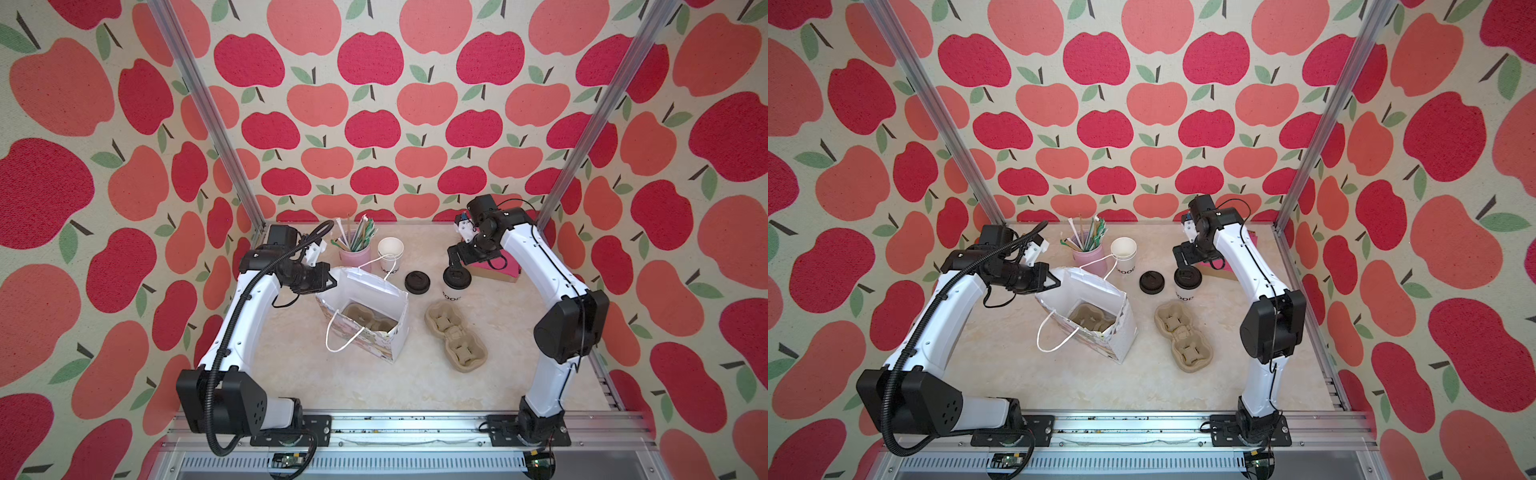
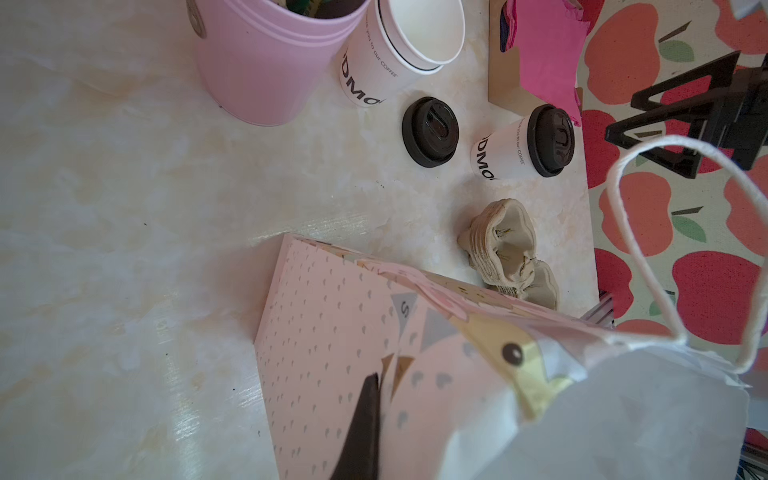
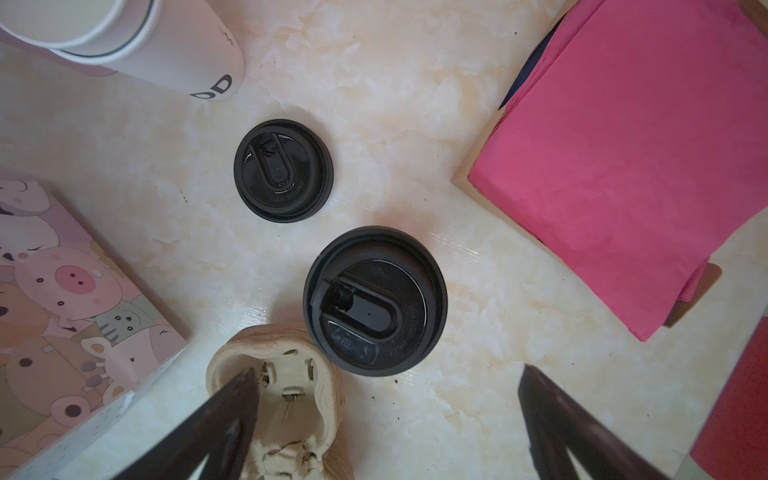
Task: Pack the takeout coffee
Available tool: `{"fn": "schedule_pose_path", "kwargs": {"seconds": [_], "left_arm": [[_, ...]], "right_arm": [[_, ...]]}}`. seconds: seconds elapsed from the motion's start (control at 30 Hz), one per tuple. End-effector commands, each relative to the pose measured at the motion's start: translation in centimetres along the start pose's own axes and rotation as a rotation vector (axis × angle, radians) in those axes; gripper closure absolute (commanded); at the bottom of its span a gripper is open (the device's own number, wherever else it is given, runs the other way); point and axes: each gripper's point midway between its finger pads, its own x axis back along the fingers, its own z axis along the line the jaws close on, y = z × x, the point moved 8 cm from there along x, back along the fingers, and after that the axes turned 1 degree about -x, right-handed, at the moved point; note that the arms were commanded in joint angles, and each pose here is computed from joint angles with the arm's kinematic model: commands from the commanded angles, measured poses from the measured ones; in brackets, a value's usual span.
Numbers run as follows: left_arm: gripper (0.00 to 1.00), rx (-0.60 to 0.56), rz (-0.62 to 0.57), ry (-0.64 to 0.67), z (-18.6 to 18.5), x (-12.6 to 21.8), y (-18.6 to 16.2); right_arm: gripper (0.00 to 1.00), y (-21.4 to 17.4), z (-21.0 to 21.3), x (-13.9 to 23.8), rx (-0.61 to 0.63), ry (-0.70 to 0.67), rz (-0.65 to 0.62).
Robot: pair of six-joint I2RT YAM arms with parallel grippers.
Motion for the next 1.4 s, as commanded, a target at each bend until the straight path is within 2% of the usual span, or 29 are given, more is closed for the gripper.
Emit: {"fn": "schedule_pose_path", "kwargs": {"seconds": [0.0,0.3,0.9,1.37], "left_arm": [[1.0,-0.005,0.014,0.018,-0.3,0.3,0.0],[1.0,-0.021,-0.009,0.018,-0.5,0.2,0.2],[1.0,-0.026,-0.015,0.022,-0.4,0.0,-0.1],[1.0,-0.029,-0.025,0.031,-0.5,0.2,-0.1]], "right_arm": [[0.01,-0.7,0.6,-0.1,0.018,0.026,0.069],[0.01,-0.2,1.0,-2.2,0.033,-0.005,0.11],[0.14,-0.4,1.2,-4.7,0.012,-0.011,0.155],[0.18,-0.9,1.5,-5.6,0.015,-0.041,0.086]]}}
